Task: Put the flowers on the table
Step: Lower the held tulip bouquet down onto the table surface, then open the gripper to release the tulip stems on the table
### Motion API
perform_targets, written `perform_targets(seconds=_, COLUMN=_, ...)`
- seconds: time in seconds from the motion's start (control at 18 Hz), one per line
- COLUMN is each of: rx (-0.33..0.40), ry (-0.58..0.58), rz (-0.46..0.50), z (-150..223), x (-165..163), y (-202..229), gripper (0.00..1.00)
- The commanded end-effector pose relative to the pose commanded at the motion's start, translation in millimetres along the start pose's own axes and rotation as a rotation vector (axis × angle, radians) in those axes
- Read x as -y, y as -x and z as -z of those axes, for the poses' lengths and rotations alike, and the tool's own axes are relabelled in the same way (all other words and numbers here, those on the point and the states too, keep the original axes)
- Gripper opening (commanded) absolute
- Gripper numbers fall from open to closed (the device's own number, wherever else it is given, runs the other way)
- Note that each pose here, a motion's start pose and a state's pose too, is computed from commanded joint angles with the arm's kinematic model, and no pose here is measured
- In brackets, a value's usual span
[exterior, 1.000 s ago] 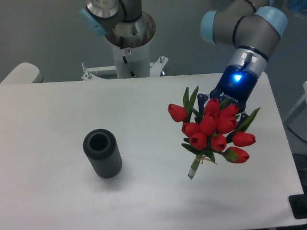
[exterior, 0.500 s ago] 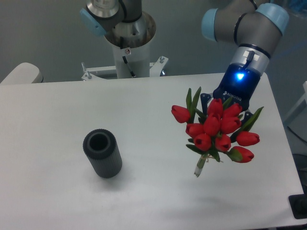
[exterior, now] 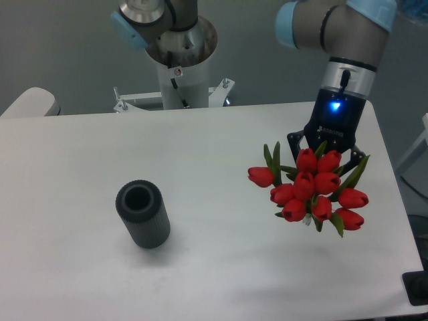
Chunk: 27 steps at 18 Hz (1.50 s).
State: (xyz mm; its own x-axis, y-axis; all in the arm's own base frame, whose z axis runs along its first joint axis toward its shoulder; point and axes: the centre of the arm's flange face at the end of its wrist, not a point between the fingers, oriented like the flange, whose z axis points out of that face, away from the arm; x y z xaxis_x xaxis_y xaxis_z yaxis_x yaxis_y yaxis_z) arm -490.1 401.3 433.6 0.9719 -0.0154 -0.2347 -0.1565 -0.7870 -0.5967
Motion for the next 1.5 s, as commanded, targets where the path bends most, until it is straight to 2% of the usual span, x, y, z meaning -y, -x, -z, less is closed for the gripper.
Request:
perform_targets(seconds=0.17, rx=0.014, ry=0.112, rz=-0.052, z=-17.6, x=16.0, y=-21.7, gripper=0.07)
perform_targets(seconds=0.44, rx=0.032, ry=0.279, rz=-0.114, z=-42.6, x=23.3, y=-52.5, gripper=0.07)
perform_targets(seconds=0.61, rx=0.035, ry=0.372, rz=-0.135, z=-59.1, x=16.1, y=-65.5, gripper=0.07)
perform_targets(seconds=0.89, rx=-0.003, ry=0.526, rz=-0.2, z=-115.6, x=-0.9, y=-84.1, gripper=0.07)
perform_targets(seconds=1.06, rx=-0.012, ry=0.642, rz=-0.264, z=-133.2, x=-16.3, y=-89.5, gripper=0.07)
perform_targets(seconds=1.5, rx=-0.101, ry=0.675, rz=-0.344, z=-190.7, x=-32.5, y=-97.0, gripper=0.07)
